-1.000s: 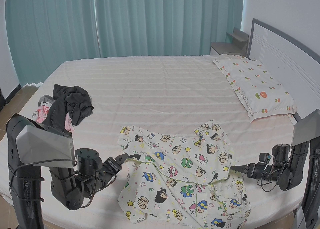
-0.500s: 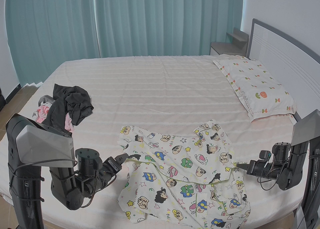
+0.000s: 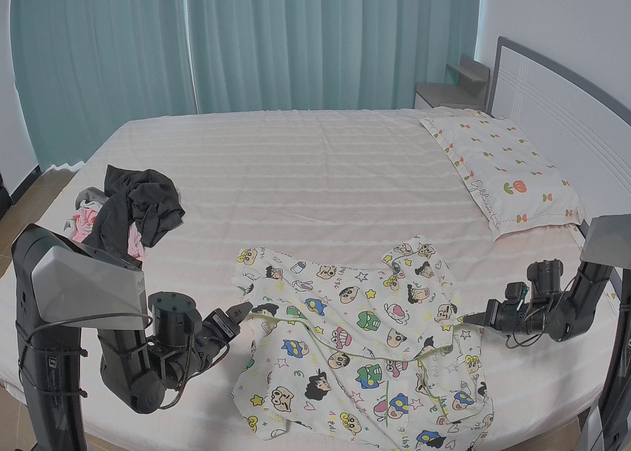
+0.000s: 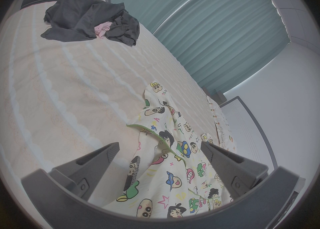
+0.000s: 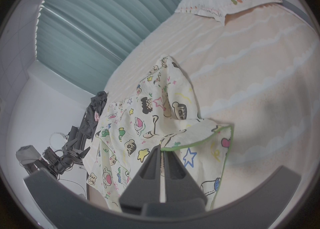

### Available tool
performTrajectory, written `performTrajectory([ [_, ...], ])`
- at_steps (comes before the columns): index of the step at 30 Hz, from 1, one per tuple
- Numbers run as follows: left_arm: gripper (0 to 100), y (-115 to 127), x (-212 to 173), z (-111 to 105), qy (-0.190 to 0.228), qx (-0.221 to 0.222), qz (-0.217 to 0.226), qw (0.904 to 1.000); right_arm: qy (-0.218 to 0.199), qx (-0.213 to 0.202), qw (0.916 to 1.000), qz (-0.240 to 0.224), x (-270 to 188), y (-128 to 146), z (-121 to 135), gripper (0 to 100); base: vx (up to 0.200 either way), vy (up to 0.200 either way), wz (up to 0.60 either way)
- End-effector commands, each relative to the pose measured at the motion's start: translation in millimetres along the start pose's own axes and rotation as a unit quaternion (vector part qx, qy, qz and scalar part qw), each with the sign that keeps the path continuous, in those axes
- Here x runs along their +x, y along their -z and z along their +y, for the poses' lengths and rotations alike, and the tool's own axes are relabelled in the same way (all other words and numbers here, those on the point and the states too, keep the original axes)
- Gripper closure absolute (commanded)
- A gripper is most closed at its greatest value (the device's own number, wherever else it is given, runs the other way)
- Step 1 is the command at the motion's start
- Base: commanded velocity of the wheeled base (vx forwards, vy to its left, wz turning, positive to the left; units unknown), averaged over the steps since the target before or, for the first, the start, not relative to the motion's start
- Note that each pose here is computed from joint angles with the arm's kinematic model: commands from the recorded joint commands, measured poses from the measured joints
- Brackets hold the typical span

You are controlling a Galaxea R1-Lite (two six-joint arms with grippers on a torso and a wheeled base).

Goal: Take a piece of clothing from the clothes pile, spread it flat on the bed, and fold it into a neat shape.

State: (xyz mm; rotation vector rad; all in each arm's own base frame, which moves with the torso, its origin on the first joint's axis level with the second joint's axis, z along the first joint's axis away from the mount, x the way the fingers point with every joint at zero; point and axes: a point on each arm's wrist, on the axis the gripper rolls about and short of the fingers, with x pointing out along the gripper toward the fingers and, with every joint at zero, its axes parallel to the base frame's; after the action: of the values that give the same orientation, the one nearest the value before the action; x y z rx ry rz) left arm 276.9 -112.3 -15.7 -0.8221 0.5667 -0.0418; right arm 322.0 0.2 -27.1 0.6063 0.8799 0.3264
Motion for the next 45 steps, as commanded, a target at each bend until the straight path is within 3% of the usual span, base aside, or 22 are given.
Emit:
performTrajectory([
  [1,0,0.6,0.7,0.8,-0.002,0.001,0.0,1.0,-0.008,-0.026,0.9994,-0.021,-7.5,-69.5,35.2,100,0.0,0.0,0.0],
  [8,0,1.3,1.5,1.5,-0.003,0.001,0.001,1.0,0.009,-0.029,0.9993,0.023,-6.9,-97.2,46.4,100,0.0,0.0,0.0],
  [11,0,1.6,2.8,1.7,-0.003,0.001,0.001,1.0,0.024,-0.008,0.997,0.072,2.9,-101.5,47.3,100,0.0,0.0,0.0],
  [13,0,1.8,3.0,2.1,-0.003,0.001,0.002,1.0,0.025,-0.009,0.9965,0.08,4.3,-102.2,48.2,100,0.0,0.0,0.0],
  [14,0,2.8,3.8,3.5,-0.006,0.001,0.003,1.0,0.04,-0.015,0.9935,0.106,9.6,-104.2,48.3,100,0.0,0.0,0.0],
  [18,0,3.6,4.3,4.5,-0.009,0.001,0.004,1.0,0.097,-0.034,0.9888,0.109,19.3,-114.2,46.0,100,0.0,0.0,0.0],
  [24,0,3.3,4.8,4.8,-0.009,0.002,0.003,1.0,0.11,-0.053,0.9837,0.132,38.8,-109.1,52.9,100,0.0,0.0,0.0],
  [30,0,3.3,4.8,4.8,-0.009,0.002,0.003,1.0,0.129,-0.073,0.9817,0.12,50.9,-111.4,57.9,100,0.0,0.0,0.0],
  [31,0,3.1,5.0,4.6,-0.008,0.002,0.003,1.0,0.13,-0.072,0.9819,0.117,51.1,-111.8,57.9,0,0.0,0.0,0.0],
  [40,0,3.5,5.0,4.3,-0.008,0.001,0.004,1.0,0.125,-0.054,0.9883,0.069,45.9,-111.5,51.3,0,0.0,0.0,0.0],
  [43,0,3.5,5.0,4.3,-0.008,0.001,0.004,1.0,0.104,0.025,0.994,0.023,39.0,-115.1,56.3,0,0.0,0.0,0.0],
  [45,0,3.7,4.7,4.5,-0.008,0.001,0.004,1.0,0.083,0.052,0.9948,0.028,34.2,-109.5,57.6,0,0.0,0.0,0.0],
])
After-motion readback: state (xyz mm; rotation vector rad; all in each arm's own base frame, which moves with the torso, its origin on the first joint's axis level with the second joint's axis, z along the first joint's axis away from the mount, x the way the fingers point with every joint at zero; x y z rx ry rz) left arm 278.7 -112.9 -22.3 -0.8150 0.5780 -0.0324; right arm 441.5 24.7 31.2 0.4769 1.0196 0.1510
